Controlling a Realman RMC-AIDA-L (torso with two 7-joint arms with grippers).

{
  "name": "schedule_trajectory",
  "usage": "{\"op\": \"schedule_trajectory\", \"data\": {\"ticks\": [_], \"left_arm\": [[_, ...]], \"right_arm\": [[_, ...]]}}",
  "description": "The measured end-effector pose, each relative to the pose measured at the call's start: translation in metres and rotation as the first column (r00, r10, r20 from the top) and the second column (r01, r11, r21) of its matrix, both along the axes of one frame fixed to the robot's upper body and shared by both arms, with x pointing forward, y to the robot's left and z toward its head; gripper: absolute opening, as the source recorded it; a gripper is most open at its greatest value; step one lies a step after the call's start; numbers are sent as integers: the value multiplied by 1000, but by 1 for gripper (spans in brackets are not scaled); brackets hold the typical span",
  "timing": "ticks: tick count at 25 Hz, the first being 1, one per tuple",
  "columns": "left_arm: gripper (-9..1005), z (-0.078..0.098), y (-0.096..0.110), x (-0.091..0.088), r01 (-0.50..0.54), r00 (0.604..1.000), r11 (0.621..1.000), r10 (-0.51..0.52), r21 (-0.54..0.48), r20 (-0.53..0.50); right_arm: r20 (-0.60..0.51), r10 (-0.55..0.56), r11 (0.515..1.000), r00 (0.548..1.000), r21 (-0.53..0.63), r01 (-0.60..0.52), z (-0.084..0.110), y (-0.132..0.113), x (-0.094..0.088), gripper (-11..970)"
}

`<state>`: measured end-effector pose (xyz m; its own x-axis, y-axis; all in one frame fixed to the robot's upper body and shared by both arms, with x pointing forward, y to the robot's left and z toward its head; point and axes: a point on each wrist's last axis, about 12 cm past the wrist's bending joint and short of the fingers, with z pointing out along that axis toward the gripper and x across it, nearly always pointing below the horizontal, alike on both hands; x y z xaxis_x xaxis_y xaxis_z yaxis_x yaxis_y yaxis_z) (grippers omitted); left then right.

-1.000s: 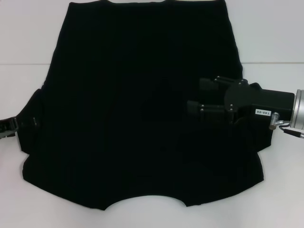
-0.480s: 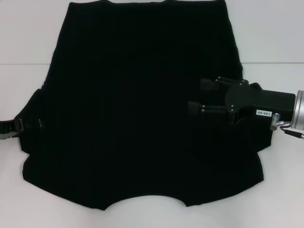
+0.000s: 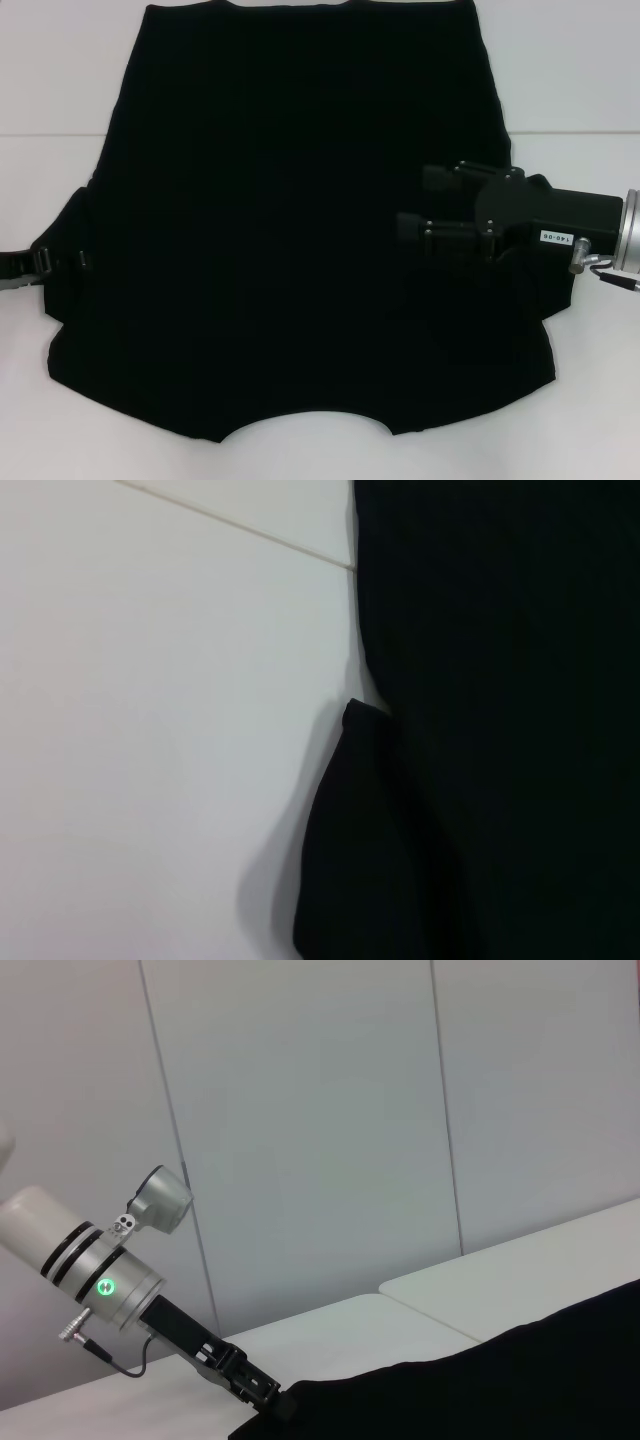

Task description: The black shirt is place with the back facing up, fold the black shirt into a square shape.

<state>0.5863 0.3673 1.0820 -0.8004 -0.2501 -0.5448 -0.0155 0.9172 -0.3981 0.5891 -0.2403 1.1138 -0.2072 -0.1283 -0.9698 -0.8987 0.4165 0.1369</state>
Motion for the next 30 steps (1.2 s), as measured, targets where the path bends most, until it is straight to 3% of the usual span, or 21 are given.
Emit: {"op": "schedule_trajectory", "data": {"ticks": [4, 10, 20, 26, 30], "left_arm": [[798, 0, 1, 0, 1, 1000, 1000, -1, 12, 1], [607, 0, 1, 1, 1, 1000, 1000, -1, 17, 1], [125, -1, 1, 0, 4, 1000, 1000, -4, 25, -1], [-2, -2, 1, 0, 8, 1000, 999, -8, 32, -5], [-1, -1, 3, 0, 0, 1000, 999, 0, 38, 2]], "right_arm": [[0, 0, 1000, 1000, 0, 0, 0, 0, 0, 884], [3, -5, 1000, 1000, 4, 5, 0, -1, 0, 884], [3, -10, 1000, 1000, 6, 10, -1, -2, -1, 883], [2, -9, 1000, 1000, 8, 9, -1, -2, -1, 883], [1, -11, 1000, 1000, 8, 11, -1, -2, -1, 883]]}}
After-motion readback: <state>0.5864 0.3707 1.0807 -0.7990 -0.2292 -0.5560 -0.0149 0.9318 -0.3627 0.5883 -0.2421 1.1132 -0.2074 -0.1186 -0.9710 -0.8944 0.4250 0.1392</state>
